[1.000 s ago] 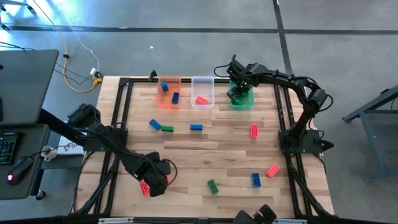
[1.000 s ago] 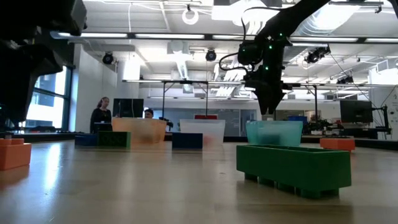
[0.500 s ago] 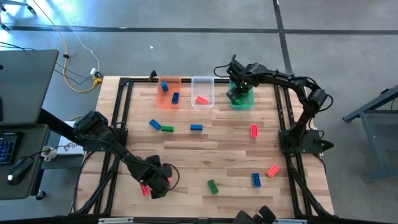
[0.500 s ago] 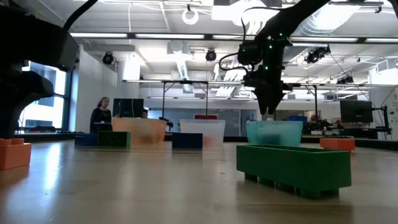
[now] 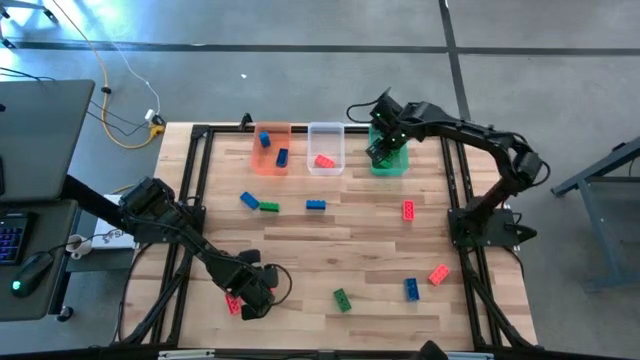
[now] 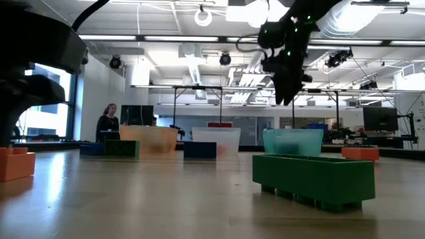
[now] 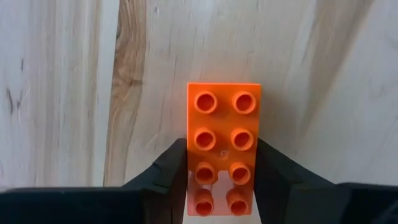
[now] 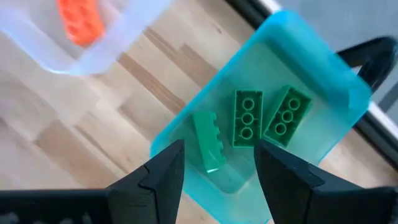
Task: Sort & place blocks by color
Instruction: Put the orange game piece into the white bin
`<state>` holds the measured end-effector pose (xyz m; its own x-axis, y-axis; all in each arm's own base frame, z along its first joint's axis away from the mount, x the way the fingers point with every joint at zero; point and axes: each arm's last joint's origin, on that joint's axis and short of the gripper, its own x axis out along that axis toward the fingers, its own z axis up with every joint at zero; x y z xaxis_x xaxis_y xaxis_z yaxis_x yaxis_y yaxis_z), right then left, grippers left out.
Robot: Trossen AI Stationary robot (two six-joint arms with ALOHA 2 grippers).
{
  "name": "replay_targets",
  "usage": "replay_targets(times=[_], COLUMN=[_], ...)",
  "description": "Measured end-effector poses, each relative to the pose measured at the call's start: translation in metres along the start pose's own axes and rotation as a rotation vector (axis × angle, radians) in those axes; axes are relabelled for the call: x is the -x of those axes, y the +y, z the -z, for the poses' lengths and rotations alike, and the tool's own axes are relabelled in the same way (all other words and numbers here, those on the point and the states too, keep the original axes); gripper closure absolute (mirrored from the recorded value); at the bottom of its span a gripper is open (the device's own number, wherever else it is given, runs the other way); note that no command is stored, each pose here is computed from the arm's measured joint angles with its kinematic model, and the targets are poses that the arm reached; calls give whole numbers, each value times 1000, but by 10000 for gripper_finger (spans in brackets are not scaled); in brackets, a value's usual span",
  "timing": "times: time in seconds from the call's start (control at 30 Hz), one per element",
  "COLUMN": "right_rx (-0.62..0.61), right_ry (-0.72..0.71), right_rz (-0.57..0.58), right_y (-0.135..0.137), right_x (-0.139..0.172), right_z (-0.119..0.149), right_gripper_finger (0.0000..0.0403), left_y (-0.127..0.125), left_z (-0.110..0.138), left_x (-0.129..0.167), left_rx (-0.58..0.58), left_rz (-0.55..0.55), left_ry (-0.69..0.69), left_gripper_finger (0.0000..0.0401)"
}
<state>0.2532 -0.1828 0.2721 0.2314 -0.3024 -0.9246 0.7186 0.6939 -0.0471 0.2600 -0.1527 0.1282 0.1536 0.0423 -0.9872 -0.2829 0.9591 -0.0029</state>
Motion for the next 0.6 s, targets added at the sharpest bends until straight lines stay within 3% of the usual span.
replay_targets(times=[0.3, 0.6], right_rx=[32, 96], right_ry=[-140, -104], right_rz=[-101, -133], right_y=[16, 51], right_x=[53, 66], right_z=[15, 35], right_gripper_finger=[222, 222], left_y=[21, 55], left_z=[-17, -46], left_x=[11, 25], left_rx=[-21, -20], left_rz=[-40, -126], left_ry=[-82, -210], left_gripper_finger=[290, 287])
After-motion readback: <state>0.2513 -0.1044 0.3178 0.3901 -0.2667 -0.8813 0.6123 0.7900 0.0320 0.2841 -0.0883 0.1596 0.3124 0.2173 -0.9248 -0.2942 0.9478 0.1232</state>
